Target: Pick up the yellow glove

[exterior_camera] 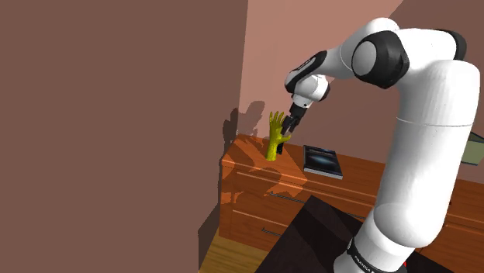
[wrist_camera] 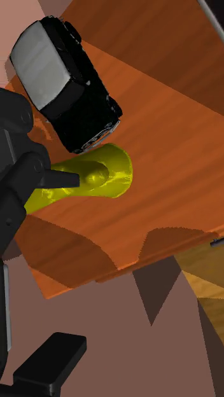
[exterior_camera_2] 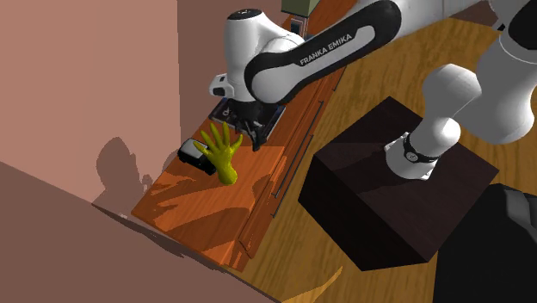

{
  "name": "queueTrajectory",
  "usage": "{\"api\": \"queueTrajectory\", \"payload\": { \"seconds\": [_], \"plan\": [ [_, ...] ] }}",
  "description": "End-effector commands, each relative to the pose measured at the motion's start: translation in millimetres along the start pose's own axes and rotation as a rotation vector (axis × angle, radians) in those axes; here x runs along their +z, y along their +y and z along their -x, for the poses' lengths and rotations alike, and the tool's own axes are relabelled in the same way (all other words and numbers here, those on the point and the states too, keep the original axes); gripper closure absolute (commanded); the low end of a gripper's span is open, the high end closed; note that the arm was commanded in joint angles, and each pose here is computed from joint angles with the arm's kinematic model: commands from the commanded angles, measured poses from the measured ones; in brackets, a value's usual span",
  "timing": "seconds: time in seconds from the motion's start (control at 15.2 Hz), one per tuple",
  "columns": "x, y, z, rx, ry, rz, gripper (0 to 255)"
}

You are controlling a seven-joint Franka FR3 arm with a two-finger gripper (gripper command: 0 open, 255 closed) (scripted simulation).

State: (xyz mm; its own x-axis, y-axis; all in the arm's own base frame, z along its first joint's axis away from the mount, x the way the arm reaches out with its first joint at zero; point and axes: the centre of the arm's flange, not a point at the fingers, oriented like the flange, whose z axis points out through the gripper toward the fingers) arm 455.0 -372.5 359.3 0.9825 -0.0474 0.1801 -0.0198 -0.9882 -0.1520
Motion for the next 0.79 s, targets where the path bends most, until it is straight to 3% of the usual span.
{"api": "queueTrajectory", "payload": {
  "seconds": [0.0, 0.13, 0.73],
  "plan": [
    [11.4, 24.2, -8.3, 0.003, 0.019, -0.005, 0],
    [21.1, 47.0, -16.3, 0.007, 0.037, -0.009, 0],
    [60.9, 55.2, -9.8, 0.008, 0.038, -0.009, 0]
  ]
}}
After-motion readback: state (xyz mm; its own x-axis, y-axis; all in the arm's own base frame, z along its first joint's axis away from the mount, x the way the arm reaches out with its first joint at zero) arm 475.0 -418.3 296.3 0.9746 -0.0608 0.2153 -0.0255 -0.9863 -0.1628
